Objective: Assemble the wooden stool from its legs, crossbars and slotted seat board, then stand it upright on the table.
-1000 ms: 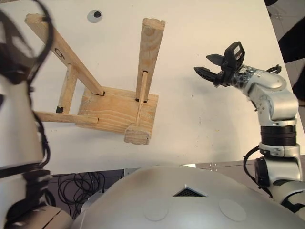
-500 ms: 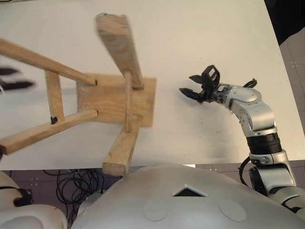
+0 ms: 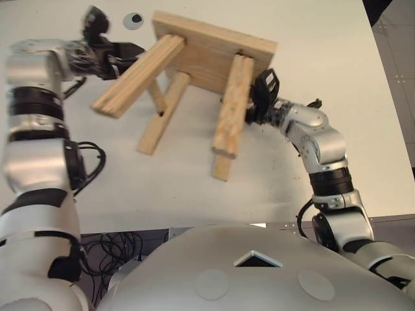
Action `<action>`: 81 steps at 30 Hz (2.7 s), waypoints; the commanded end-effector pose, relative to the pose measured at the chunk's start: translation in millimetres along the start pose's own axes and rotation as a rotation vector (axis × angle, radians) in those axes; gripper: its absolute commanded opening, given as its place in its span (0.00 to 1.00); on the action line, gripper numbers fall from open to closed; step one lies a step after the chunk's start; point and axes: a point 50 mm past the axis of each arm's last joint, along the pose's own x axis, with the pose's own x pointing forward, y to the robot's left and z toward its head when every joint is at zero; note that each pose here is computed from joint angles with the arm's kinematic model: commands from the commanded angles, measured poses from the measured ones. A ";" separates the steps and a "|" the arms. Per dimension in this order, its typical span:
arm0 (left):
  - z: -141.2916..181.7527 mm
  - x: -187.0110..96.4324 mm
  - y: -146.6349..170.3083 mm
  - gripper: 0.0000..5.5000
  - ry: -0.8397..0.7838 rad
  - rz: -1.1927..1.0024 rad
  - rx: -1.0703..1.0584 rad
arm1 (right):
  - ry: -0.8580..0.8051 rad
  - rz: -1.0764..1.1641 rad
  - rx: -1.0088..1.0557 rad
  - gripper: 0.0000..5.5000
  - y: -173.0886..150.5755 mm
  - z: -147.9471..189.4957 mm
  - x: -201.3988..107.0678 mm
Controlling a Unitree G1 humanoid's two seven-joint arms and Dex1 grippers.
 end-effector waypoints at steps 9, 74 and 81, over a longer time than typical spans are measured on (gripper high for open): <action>-17.5 -23.5 16.3 0.68 -0.057 0.250 0.027 | 0.123 -0.060 -0.055 0.59 -40.0 -16.5 -63.2; 84.8 -24.4 -52.2 0.68 0.295 -0.224 1.040 | -0.254 0.139 -0.134 0.59 -14.9 4.2 -31.3; 102.8 -85.2 -72.3 0.68 0.091 -0.193 0.757 | -0.279 0.012 -0.110 0.59 -32.5 -1.2 -49.5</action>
